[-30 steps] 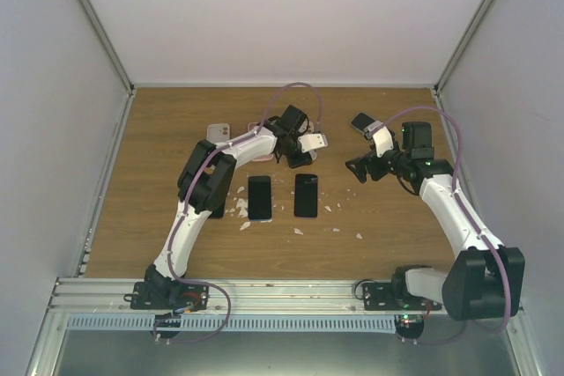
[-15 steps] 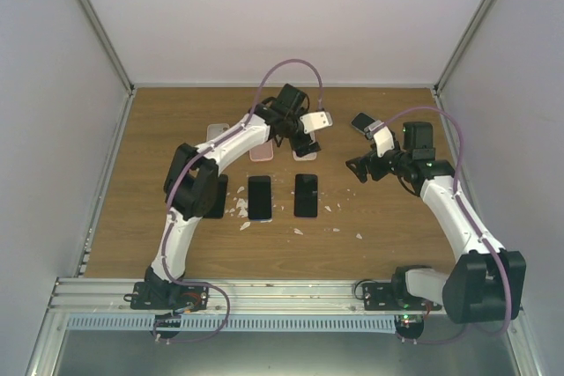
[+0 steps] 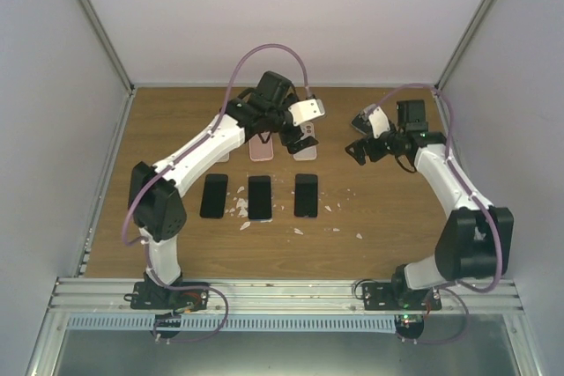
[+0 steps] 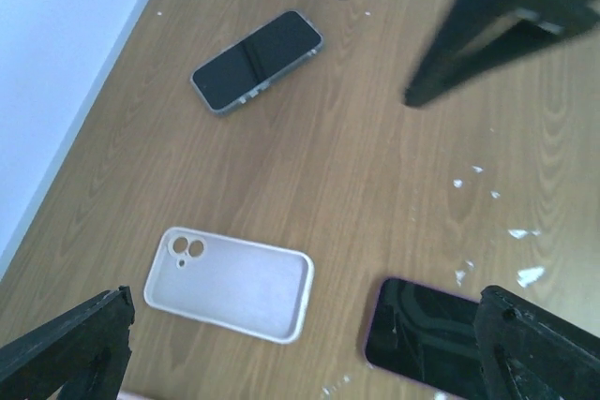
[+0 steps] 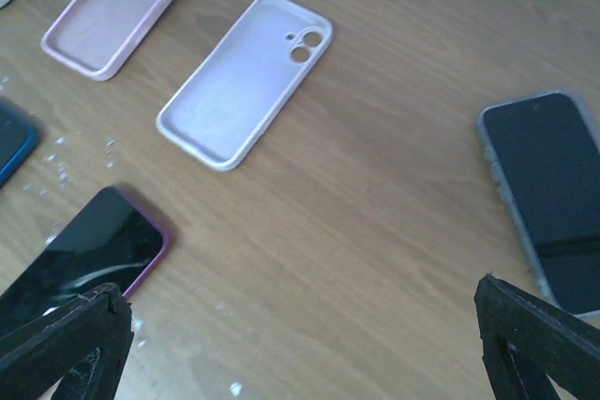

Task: Take the phone out of the phone case
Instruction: Pick up the phone at the center of the board.

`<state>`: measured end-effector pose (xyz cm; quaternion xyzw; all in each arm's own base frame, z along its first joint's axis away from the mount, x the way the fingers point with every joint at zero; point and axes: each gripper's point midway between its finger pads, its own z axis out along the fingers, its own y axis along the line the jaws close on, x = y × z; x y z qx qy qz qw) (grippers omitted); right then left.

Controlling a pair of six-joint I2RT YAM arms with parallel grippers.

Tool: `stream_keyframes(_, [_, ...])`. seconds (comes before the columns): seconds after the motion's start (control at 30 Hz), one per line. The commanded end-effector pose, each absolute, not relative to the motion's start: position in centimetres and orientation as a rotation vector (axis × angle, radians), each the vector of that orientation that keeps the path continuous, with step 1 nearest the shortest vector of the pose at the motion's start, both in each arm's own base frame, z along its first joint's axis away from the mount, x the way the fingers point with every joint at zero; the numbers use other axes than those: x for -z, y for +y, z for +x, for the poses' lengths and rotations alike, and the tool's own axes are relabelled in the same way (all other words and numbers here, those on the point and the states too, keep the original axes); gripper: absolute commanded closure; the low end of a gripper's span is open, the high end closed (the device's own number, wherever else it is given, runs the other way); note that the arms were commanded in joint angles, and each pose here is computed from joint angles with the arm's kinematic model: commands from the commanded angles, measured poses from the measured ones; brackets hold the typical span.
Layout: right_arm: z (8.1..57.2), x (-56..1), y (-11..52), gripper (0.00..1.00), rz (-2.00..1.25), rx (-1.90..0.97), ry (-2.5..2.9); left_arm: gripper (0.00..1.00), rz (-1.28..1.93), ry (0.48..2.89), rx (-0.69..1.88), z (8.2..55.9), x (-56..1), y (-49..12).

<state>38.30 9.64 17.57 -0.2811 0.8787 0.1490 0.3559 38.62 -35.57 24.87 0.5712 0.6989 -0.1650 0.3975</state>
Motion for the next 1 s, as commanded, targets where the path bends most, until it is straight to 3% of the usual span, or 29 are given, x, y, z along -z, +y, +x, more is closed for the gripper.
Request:
stream_keyframes(0.0, [40.7,-16.8,7.3,0.00,-0.733,-0.361,2.332,0.01,1.437,1.777,0.438,35.8,-26.4,-33.3])
stream_keyframes(0.5, [49.0,-12.2,-1.0,0.01,-0.605,-0.372,2.500,0.01,1.186,1.921,0.671,33.8,-25.9,-24.8])
stream_keyframes(0.97, [54.0,-6.9,-1.4,0.00,-0.490,-0.486,2.548,0.01,1.027,1.927,0.699,34.5,-27.2,-21.3])
